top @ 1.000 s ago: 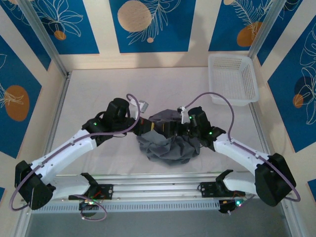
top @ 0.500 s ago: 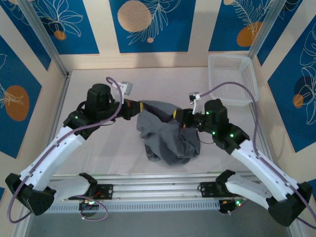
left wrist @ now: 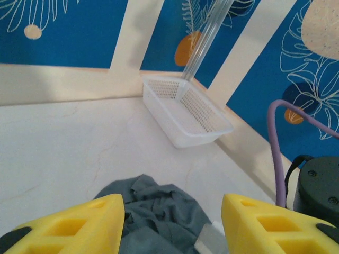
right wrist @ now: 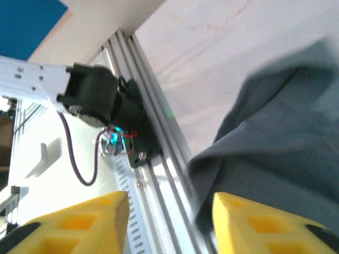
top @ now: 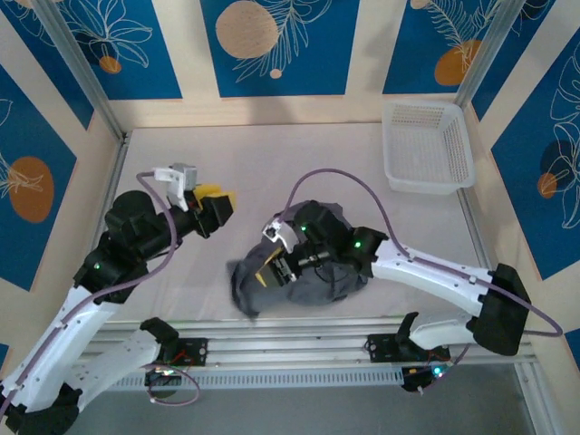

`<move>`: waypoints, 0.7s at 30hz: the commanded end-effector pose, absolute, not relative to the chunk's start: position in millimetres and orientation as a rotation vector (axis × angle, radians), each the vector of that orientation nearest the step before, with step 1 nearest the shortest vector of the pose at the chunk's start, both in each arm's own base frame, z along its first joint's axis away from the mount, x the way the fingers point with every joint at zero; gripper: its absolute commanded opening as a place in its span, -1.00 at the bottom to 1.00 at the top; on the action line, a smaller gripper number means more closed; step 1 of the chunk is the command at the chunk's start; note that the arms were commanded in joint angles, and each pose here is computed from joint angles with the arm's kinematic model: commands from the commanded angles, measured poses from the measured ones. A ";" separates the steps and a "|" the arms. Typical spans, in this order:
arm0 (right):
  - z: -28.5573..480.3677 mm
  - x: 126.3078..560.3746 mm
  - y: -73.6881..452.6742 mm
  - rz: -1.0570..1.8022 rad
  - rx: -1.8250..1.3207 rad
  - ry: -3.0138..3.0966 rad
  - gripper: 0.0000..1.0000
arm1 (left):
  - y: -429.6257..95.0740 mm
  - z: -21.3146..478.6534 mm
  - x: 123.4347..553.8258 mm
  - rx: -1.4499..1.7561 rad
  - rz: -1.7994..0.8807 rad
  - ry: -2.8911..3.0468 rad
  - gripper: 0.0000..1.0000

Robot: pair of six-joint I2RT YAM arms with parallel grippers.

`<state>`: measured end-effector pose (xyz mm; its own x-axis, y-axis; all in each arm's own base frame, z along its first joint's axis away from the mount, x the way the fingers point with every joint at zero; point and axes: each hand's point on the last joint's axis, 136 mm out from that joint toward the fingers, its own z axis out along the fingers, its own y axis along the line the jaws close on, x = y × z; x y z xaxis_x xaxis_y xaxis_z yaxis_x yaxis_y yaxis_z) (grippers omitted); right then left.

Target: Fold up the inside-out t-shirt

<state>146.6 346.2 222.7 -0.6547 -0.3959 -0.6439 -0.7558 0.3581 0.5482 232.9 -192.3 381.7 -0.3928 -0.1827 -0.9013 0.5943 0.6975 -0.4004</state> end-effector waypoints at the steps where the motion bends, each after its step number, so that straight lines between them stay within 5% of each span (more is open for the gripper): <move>1: 260.8 200.0 301.9 1.191 -0.625 2.152 0.33 | -218.3 342.2 256.9 0.366 -0.885 1.965 0.04; 4: 231.5 260.5 234.0 0.989 -0.148 2.279 0.31 | -243.8 292.9 272.3 0.385 -0.909 2.178 0.04; 7: 189.3 287.3 193.9 0.683 -0.027 2.433 0.30 | -268.6 244.2 283.4 0.416 -0.913 2.331 0.03; 16: 88.9 288.1 235.5 0.737 -0.119 2.783 0.41 | -310.9 130.6 300.6 0.431 -0.833 2.644 0.13; 18: 77.3 285.7 243.4 0.730 -0.143 2.817 0.24 | -315.2 110.3 293.0 0.419 -0.865 2.694 0.11; 21: 76.8 290.2 242.1 0.702 -0.126 2.818 -0.65 | -318.0 84.8 277.1 0.392 -0.921 2.764 0.01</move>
<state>284.1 231.4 58.0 -0.9728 -0.0321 -0.2292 -0.1274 0.9009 0.4149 294.4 -309.9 98.4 -0.9212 0.1863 -0.3416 0.3461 0.7935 -0.5005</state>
